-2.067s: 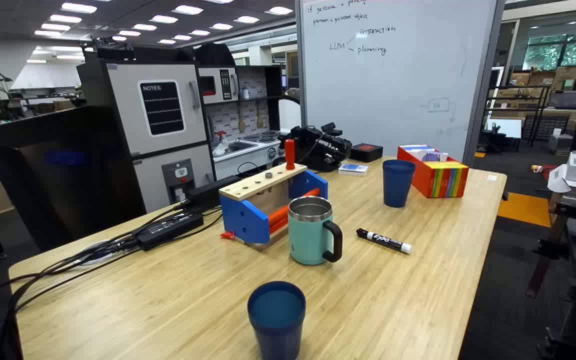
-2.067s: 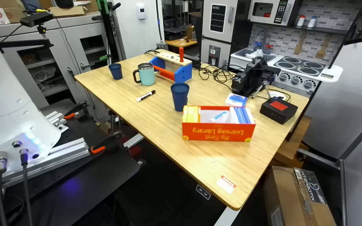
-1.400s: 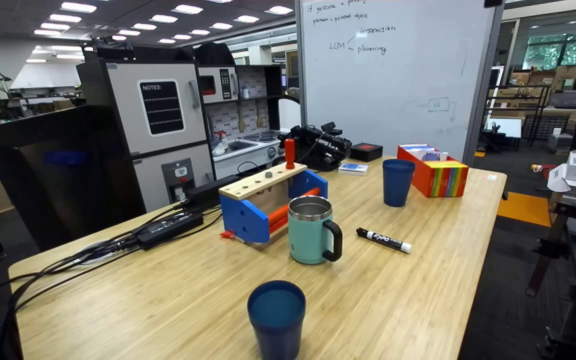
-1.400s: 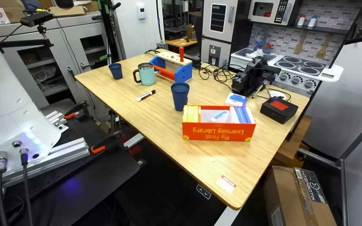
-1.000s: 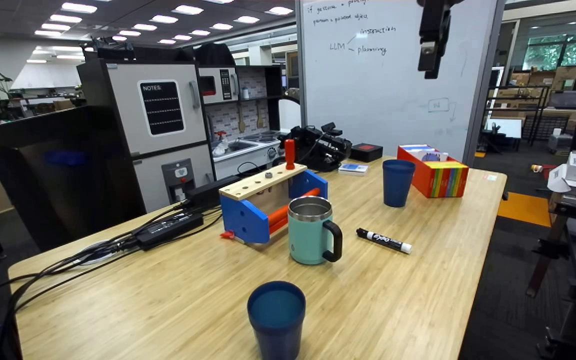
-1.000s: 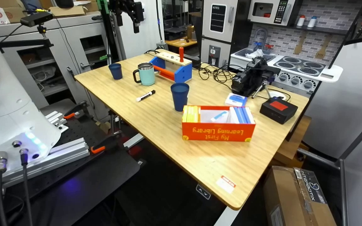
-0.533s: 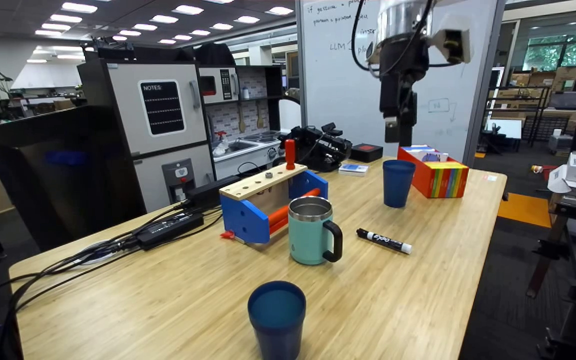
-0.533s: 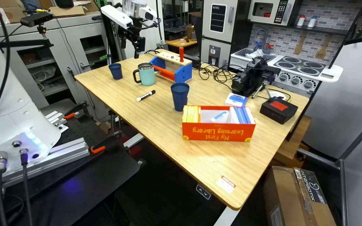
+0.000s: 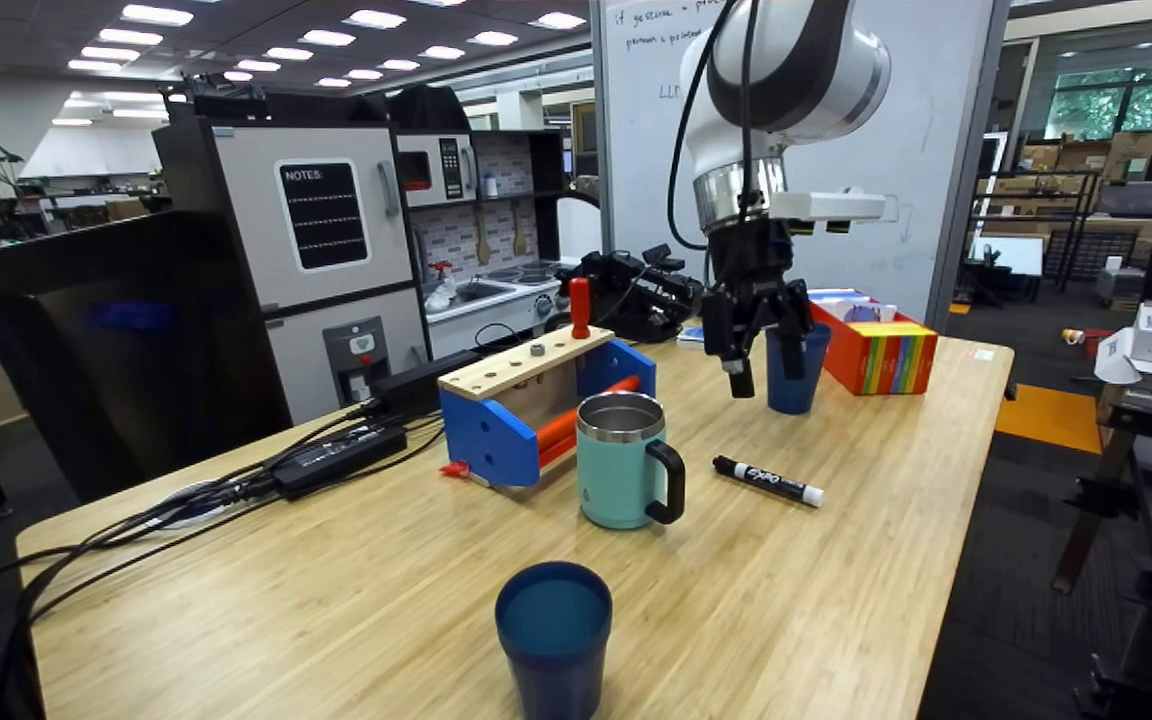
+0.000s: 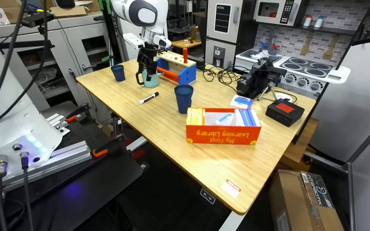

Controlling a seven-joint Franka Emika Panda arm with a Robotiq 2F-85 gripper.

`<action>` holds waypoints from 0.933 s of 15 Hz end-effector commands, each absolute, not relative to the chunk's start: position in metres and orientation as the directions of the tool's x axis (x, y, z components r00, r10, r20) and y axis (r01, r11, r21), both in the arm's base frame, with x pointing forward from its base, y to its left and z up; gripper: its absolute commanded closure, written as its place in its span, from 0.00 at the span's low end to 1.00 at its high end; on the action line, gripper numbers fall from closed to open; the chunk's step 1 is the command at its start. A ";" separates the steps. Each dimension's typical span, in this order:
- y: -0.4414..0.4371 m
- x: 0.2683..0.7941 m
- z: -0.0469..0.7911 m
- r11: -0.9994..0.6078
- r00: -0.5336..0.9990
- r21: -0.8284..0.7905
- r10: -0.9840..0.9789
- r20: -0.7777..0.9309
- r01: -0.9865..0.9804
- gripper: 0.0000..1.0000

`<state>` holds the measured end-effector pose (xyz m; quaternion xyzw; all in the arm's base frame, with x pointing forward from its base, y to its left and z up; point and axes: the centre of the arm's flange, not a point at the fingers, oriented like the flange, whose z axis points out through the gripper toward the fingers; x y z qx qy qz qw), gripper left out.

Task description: Put the marker inside the cup

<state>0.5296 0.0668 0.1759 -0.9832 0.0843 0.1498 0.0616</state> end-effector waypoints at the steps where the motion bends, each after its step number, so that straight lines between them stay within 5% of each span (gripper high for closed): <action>1: 0.067 0.529 0.174 -0.978 0.940 -0.096 -0.147 -0.308 -0.184 0.00; 14: 0.094 0.514 0.119 -0.978 0.959 0.045 -0.210 -0.191 -0.205 0.00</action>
